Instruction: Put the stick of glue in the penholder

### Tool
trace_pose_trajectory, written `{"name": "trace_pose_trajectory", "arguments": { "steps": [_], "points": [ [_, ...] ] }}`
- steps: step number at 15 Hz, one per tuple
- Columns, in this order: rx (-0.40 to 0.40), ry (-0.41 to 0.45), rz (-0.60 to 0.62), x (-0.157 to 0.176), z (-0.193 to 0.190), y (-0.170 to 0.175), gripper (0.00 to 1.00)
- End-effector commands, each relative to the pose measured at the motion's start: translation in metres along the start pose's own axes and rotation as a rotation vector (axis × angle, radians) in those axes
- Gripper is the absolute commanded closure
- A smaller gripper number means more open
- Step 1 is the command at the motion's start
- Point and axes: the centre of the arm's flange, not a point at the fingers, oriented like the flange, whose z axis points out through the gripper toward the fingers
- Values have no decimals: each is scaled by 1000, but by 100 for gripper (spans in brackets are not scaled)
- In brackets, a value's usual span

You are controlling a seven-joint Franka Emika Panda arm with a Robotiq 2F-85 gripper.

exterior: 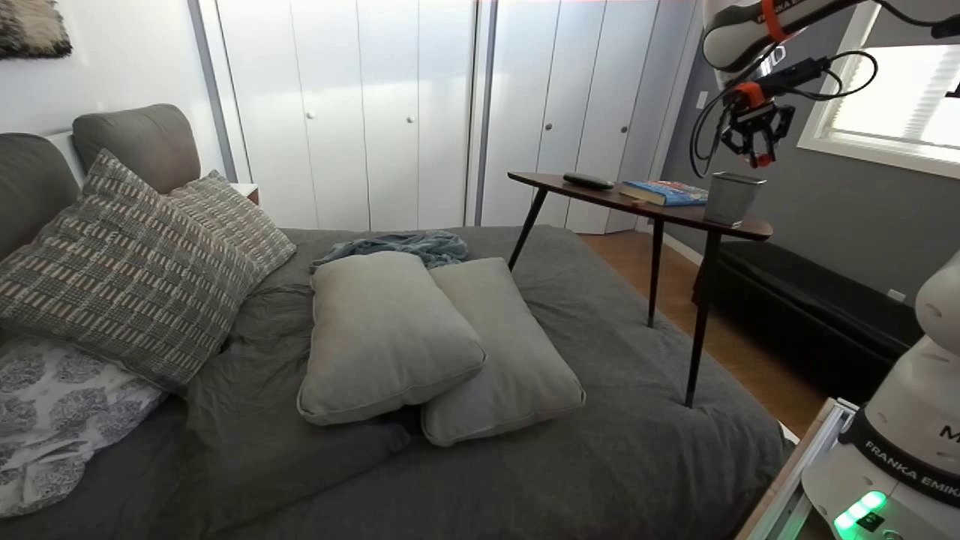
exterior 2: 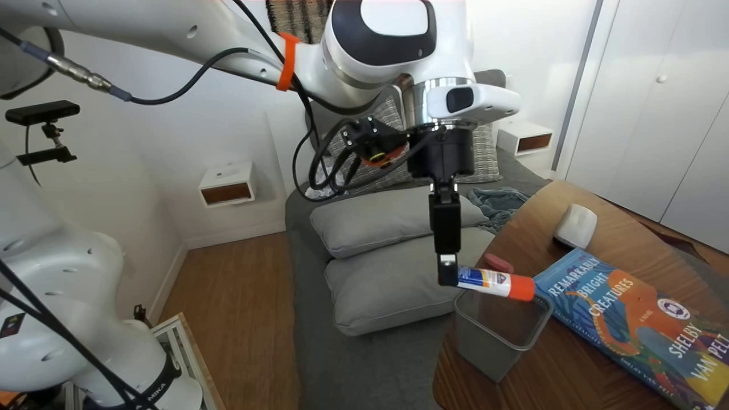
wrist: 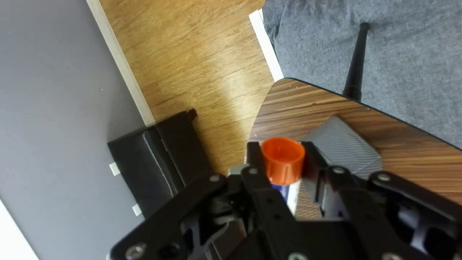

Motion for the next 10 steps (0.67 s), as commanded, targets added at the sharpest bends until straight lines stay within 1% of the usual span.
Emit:
{"name": "trace_pose_trajectory", "arguments": {
  "steps": [1,3,6,7,10],
  "points": [
    [11,-7,13,21,13,4,92],
    [6,-6,13,32,18,5,92],
    [16,15,0,49,15,5,92],
    [21,21,-11,50,11,1,92],
    [4,38,-43,44,-5,-11,92]
  ]
}}
